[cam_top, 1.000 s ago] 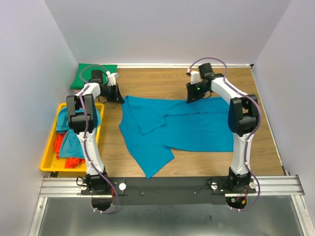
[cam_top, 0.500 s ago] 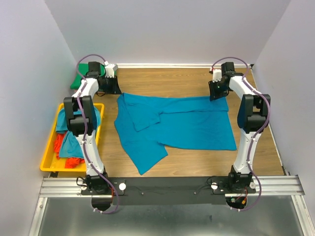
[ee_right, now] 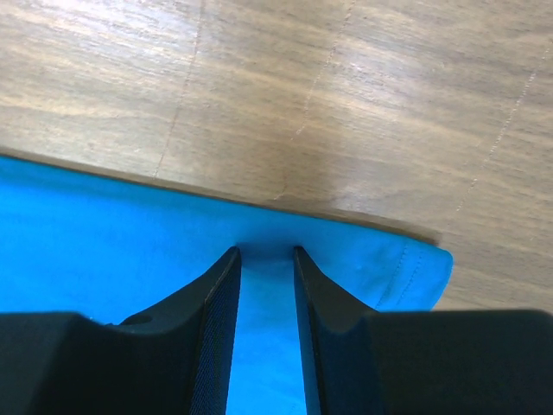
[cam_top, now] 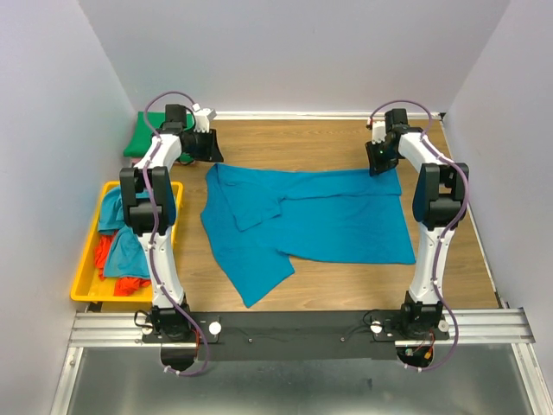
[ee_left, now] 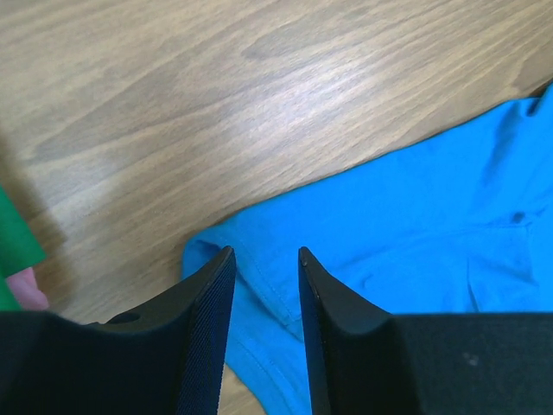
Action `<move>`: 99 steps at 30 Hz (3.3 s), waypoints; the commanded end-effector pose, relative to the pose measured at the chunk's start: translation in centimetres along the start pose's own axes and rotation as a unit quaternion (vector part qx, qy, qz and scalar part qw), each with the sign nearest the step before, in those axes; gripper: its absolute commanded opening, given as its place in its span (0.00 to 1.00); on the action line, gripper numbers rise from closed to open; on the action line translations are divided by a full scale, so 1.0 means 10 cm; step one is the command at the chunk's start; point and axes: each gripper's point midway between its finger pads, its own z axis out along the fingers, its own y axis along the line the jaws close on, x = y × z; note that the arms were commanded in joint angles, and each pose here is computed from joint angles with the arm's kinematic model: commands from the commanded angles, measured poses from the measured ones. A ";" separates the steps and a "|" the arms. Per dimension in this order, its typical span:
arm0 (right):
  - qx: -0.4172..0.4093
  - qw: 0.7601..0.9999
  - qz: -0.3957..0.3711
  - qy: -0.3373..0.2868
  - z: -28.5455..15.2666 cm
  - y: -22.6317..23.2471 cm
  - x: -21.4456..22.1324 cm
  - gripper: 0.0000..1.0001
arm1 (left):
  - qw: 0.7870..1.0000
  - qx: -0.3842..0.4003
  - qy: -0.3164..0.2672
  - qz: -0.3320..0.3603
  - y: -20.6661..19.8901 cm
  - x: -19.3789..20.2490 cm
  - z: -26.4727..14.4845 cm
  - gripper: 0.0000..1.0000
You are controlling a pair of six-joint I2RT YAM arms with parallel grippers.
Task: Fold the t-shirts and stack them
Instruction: Fold the tshirt
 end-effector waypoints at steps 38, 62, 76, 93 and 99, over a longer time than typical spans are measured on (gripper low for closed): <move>0.079 0.997 -0.005 0.020 0.31 -0.38 0.08 0.43 | 0.995 -0.089 -0.010 -0.043 0.58 0.06 0.21 0.00; -0.014 0.998 -0.055 0.034 -0.55 0.16 0.59 0.51 | 0.993 0.028 0.088 0.072 -0.70 0.77 -0.05 0.35; 0.019 0.997 -0.045 0.059 -0.02 -0.27 0.61 0.49 | 0.990 -0.011 0.140 0.033 -0.23 1.07 0.25 0.30; -0.047 0.957 -0.277 0.070 -1.56 0.28 1.51 0.58 | 0.935 0.088 0.146 0.312 -1.20 1.23 -1.03 0.55; -0.038 0.936 -0.335 0.101 -1.35 0.24 1.97 0.52 | 0.914 0.101 0.165 0.356 -1.43 1.54 -1.09 0.55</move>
